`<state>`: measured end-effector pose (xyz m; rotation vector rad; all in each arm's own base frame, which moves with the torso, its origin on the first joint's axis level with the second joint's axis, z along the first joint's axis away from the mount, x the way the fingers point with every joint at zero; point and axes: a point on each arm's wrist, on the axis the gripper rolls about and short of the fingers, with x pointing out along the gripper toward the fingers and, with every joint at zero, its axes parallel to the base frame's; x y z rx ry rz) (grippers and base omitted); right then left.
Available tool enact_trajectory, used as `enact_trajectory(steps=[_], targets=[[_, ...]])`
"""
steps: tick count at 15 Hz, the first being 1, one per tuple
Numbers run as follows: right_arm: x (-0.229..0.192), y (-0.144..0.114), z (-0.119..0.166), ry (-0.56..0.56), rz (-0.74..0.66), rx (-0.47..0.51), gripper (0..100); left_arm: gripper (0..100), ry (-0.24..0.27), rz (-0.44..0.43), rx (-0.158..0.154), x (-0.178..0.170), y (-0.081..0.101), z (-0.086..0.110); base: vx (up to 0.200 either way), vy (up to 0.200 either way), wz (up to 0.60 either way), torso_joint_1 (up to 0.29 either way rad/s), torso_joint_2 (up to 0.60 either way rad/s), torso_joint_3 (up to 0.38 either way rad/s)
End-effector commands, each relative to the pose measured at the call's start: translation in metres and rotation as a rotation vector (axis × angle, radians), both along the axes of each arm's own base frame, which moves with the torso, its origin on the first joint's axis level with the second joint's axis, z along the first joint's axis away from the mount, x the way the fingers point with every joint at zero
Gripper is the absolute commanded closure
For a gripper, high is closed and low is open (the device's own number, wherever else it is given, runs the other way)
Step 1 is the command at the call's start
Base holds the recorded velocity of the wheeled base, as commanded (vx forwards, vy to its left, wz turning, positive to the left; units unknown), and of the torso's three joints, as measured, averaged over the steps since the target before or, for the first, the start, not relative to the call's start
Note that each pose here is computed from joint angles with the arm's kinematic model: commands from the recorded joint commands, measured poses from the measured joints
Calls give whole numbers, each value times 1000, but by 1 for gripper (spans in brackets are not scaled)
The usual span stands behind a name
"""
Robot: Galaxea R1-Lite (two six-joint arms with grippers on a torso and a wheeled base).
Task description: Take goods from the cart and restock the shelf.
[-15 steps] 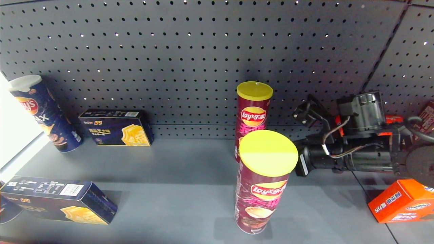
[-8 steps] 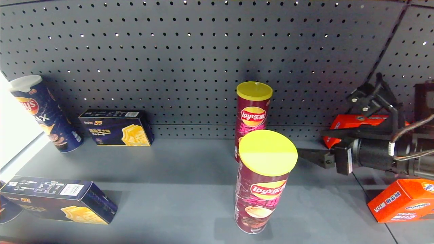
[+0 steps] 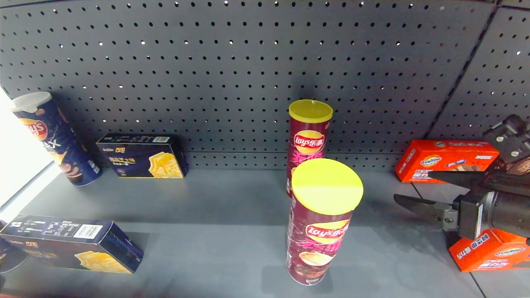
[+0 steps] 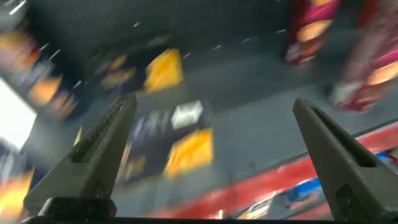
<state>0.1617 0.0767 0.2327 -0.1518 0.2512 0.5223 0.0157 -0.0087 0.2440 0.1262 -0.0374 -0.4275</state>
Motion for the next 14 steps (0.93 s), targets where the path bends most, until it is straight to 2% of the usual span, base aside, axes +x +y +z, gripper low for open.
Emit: enact_trajectory(steps=[1,2,3,4,5,7,9,14], targets=[[-2,-1,-5,12,1,-6,0,0,218,-232,56,86,-29,22,0,0,0,0,0,0],[-2,-1,-6,16,1,-8,0,0,263,-253,67,96,-35,17,0,0,0,0,0,0],[0,0,-7,23,1,-11,0,0,344,-270,89,117,-45,6,0,0,0,0,0,0],[2,1,-8,28,2,-15,0,0,371,-281,100,126,-51,2,0,0,0,0,0,0],[5,2,-11,42,3,-21,0,0,375,-306,148,141,-63,-5,0,0,0,0,0,0],[8,4,-13,55,4,-29,0,0,353,-353,208,157,-80,-12,0,0,0,0,0,0],[10,5,-15,61,4,-31,0,0,379,-410,232,158,-93,-20,0,0,0,0,0,0],[15,7,-19,83,1,-43,0,0,455,-473,286,172,-124,-42,0,0,0,0,0,0]])
